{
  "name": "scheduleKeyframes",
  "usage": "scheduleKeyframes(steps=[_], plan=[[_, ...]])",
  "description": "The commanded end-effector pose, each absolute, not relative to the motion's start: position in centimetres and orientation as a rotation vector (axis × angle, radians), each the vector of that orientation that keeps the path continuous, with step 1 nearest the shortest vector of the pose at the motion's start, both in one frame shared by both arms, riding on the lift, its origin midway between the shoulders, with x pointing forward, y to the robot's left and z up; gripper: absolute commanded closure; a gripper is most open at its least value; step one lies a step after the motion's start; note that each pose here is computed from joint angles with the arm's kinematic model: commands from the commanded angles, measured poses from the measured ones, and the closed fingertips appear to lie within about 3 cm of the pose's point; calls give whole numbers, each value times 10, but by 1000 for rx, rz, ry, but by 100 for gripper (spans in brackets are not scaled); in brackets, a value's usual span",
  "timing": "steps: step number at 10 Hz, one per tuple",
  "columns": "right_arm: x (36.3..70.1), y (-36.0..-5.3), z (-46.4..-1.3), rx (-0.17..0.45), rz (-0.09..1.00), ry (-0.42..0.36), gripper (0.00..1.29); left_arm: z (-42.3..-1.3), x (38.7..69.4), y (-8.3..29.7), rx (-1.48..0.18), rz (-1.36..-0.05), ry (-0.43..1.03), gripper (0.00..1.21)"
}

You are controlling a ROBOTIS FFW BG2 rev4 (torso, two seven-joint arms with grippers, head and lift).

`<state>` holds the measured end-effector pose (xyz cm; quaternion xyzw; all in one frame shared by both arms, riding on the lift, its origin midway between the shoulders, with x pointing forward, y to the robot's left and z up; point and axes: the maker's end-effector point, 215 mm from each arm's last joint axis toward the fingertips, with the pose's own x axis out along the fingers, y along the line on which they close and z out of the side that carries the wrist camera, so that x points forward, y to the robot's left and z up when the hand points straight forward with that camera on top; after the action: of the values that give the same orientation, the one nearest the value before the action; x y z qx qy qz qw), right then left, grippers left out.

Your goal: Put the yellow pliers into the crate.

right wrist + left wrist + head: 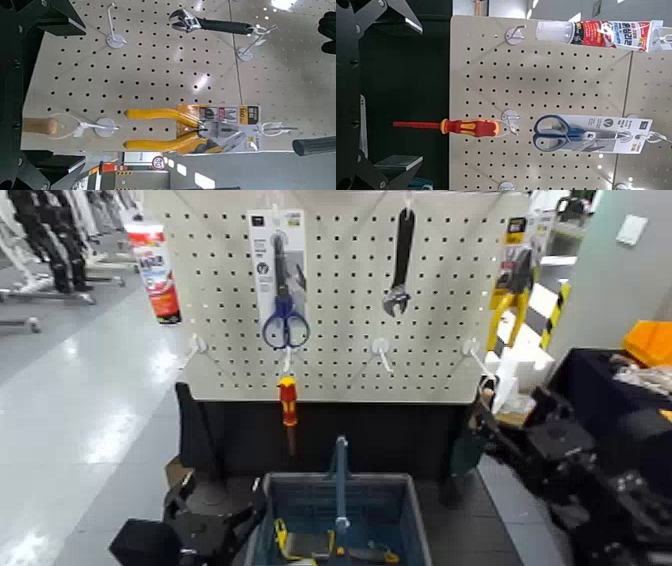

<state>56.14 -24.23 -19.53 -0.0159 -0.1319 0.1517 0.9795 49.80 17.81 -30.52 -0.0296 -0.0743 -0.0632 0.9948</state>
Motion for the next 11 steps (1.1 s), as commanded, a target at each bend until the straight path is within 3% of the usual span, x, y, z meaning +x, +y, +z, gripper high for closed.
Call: scheduleKeyframes(steps=[1,3,6,11], plan=[[580,-256,-165,-77,344,-285,18,-303,500,176,-62,-133,-152,16],[595,-253,-145,-100,428,-299,18,-300,502,173,-65,-144,-156,16],[610,-264,-110,-143,455,-331,18,-296,504,170,-65,-157,-162,16],[631,-271,-70,-155,547,-351,19,-293,506,166,-71,-169,-168,16]])
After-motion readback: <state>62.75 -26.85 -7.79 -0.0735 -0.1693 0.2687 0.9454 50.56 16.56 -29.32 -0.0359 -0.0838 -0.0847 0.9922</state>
